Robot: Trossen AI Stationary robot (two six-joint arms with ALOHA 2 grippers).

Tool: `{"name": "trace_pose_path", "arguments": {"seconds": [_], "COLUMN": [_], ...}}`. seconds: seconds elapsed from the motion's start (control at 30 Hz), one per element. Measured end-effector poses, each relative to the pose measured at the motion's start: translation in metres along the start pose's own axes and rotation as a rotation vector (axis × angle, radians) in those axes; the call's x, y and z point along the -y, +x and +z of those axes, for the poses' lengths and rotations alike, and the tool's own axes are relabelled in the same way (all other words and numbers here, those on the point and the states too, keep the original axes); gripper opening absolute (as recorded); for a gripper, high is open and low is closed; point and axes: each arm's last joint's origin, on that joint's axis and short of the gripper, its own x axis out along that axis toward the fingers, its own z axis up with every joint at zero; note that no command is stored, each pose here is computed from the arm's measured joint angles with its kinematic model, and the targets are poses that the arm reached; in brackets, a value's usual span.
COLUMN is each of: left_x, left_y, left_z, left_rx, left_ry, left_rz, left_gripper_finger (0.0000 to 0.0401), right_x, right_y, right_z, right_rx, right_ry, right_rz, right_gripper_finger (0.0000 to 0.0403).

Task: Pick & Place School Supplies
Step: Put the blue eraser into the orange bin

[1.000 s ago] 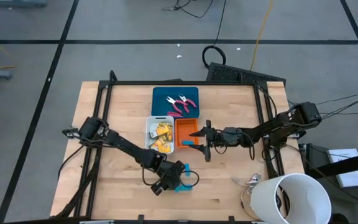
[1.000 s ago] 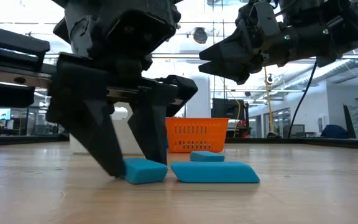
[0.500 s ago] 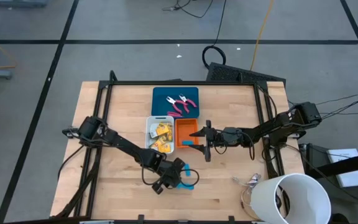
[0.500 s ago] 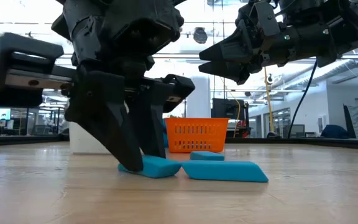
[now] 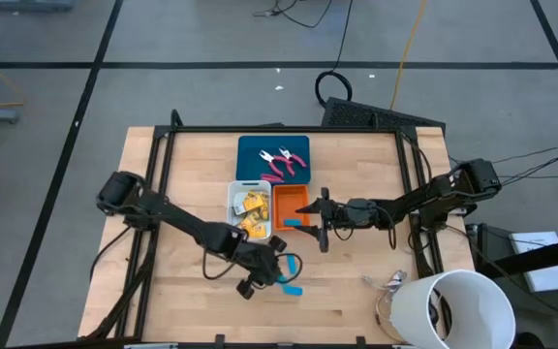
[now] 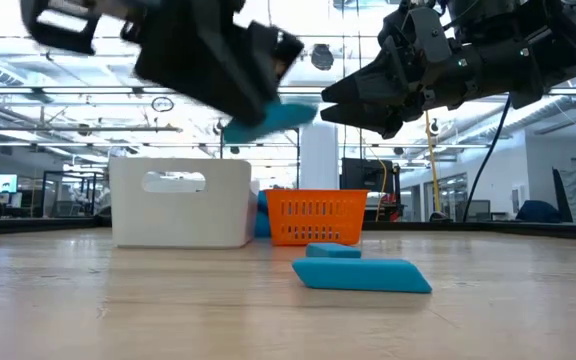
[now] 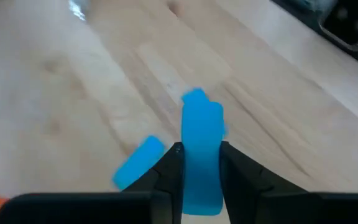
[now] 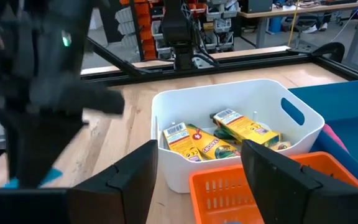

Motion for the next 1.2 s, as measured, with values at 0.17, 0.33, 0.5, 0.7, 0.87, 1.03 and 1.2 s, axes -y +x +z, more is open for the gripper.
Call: {"name": "trace_pose_path", "arguments": {"seconds": [0.17,0.33,0.5,0.7,0.87,1.03,1.2], "left_x": [-0.011,-0.03,-0.05,-0.068,-0.084,-0.1,-0.112], "left_y": [-0.022,-0.037,-0.041,-0.042,-0.045,-0.043,-0.029], "left_z": [0.007,0.005,-0.005,-0.017,-0.023,-0.034,-0.049], "left_rx": [0.003,-0.008,-0.046,-0.08,-0.076,-0.089,-0.116], "left_ry": [-0.014,-0.167,-0.261,-0.302,-0.33,-0.361,-0.404], "left_rz": [0.138,0.335,0.422,0.453,0.49,0.522,0.496], "left_gripper_finger": [0.0078,0.0085,0.0094,0.0086,0.0086,0.0092,0.0092], "right_x": [0.0,0.0,-0.001,0.001,0.002,0.002,0.002], "right_y": [0.0,0.0,0.0,0.0,0.0,0.0,0.0], "right_z": [0.0,0.003,0.005,0.005,0.007,0.007,0.007], "right_rx": [0.002,0.032,0.047,0.059,0.074,0.074,0.078], "right_ry": [0.0,0.003,-0.009,-0.046,-0.067,-0.067,-0.066], "right_rz": [0.0,0.005,0.003,-0.056,-0.097,-0.098,-0.097], "right_gripper_finger": [0.0222,0.0222,0.0222,0.0222,0.0222,0.0222,0.0222]}}
